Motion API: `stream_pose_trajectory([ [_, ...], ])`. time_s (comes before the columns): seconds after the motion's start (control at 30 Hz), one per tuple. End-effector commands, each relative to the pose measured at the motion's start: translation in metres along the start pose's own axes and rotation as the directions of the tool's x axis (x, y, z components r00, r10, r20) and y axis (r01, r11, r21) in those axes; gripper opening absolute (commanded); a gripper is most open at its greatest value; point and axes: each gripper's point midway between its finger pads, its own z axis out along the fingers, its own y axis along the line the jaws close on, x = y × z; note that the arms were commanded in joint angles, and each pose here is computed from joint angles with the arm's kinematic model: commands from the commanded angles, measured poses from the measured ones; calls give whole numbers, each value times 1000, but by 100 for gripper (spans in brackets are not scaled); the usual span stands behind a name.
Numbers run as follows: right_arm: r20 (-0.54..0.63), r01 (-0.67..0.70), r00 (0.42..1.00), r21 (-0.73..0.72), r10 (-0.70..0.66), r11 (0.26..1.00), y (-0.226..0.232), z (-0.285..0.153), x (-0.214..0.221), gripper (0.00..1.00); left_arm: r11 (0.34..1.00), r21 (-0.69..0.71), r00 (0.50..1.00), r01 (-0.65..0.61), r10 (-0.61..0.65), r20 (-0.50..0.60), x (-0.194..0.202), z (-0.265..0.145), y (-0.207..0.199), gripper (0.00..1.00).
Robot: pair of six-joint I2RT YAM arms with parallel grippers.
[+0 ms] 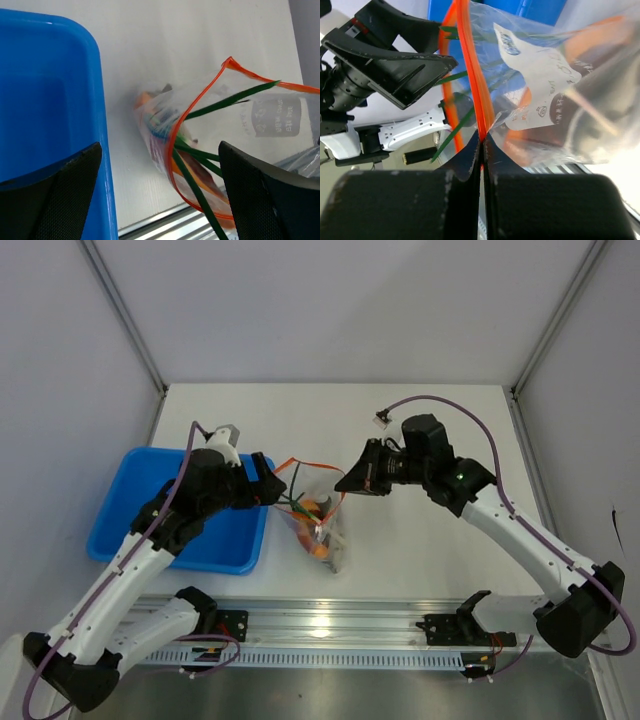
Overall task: Place the food in the zip-top bag and seal the zipper
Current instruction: Adjust the zipper food storage bag at the center of the board.
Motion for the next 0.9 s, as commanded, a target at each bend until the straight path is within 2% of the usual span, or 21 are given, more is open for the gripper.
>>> stream_pose_trajectory([
  [0.0,62,101,993,-60,-98,993,25,-20,-8,0,994,108,999,26,-22,-35,4,-5,-18,98],
  [0.27,62,129,990,-87,-123,988,32,-25,-6,0,985,166,996,40,-25,-91,10,15,-30,87],
  [0.4,54,137,990,-86,-133,987,32,-26,-3,0,984,179,990,26,-1,-139,14,26,-34,74],
  [0.63,44,147,989,-109,-143,983,36,-28,0,0,982,186,991,-34,57,-121,9,31,-33,66],
  [0.77,41,152,988,-119,-148,981,39,-29,1,0,977,208,990,-38,65,-122,7,31,-37,52],
  [0.87,37,151,988,-114,-148,982,36,-28,2,0,977,208,995,-43,61,-83,-2,26,-37,50],
])
